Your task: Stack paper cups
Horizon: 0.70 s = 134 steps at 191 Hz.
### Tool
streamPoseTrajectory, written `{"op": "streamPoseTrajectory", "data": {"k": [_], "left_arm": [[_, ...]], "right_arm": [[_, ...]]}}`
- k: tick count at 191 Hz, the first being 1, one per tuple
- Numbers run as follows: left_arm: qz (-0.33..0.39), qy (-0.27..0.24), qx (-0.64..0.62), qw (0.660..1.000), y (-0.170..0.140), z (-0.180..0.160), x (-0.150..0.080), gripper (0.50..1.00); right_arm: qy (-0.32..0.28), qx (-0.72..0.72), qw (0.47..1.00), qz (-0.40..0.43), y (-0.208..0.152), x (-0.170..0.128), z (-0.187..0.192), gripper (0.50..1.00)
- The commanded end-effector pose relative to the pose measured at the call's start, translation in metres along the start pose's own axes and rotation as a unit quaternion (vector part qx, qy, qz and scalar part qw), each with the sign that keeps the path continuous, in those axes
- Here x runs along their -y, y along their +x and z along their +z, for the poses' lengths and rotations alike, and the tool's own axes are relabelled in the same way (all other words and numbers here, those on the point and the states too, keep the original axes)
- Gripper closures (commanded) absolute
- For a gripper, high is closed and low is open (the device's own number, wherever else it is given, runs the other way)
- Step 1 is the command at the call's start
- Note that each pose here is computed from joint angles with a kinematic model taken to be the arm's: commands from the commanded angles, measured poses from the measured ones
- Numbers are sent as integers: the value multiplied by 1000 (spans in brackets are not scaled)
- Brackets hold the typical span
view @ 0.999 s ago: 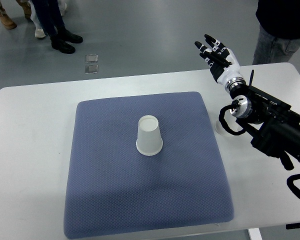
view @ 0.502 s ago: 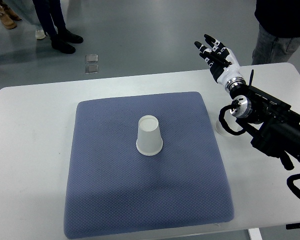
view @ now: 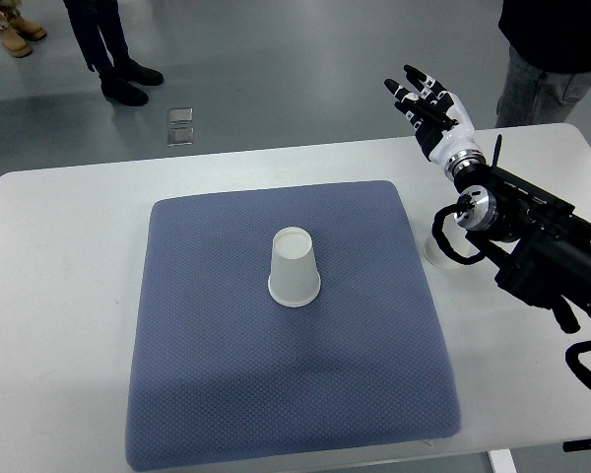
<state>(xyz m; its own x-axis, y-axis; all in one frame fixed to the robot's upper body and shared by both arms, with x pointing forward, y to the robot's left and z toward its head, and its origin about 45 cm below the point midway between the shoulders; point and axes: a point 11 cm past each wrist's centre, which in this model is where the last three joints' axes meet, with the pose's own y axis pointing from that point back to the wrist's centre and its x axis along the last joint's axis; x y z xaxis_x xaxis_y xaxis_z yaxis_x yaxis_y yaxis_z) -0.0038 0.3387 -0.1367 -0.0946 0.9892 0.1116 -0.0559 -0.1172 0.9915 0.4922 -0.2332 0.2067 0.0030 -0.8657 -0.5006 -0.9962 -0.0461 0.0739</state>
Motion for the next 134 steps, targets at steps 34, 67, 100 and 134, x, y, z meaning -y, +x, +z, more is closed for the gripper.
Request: {"op": "streamPoseTrajectory", "data": {"k": [34, 67, 100, 134], "left_arm": [[0, 0, 0, 1000, 0, 0, 0, 500], [0, 0, 0, 1000, 0, 0, 0, 500], [1, 0, 0, 1000, 0, 0, 0, 500], [0, 0, 0, 1000, 0, 0, 0, 500]], "right_arm": [[12, -3, 1000, 1, -11, 7, -13, 587], [16, -3, 1000, -4, -15, 9, -18, 587], [16, -9, 1000, -9, -17, 9, -18, 587], [19, -32, 999, -23, -21, 10, -24, 587]]}}
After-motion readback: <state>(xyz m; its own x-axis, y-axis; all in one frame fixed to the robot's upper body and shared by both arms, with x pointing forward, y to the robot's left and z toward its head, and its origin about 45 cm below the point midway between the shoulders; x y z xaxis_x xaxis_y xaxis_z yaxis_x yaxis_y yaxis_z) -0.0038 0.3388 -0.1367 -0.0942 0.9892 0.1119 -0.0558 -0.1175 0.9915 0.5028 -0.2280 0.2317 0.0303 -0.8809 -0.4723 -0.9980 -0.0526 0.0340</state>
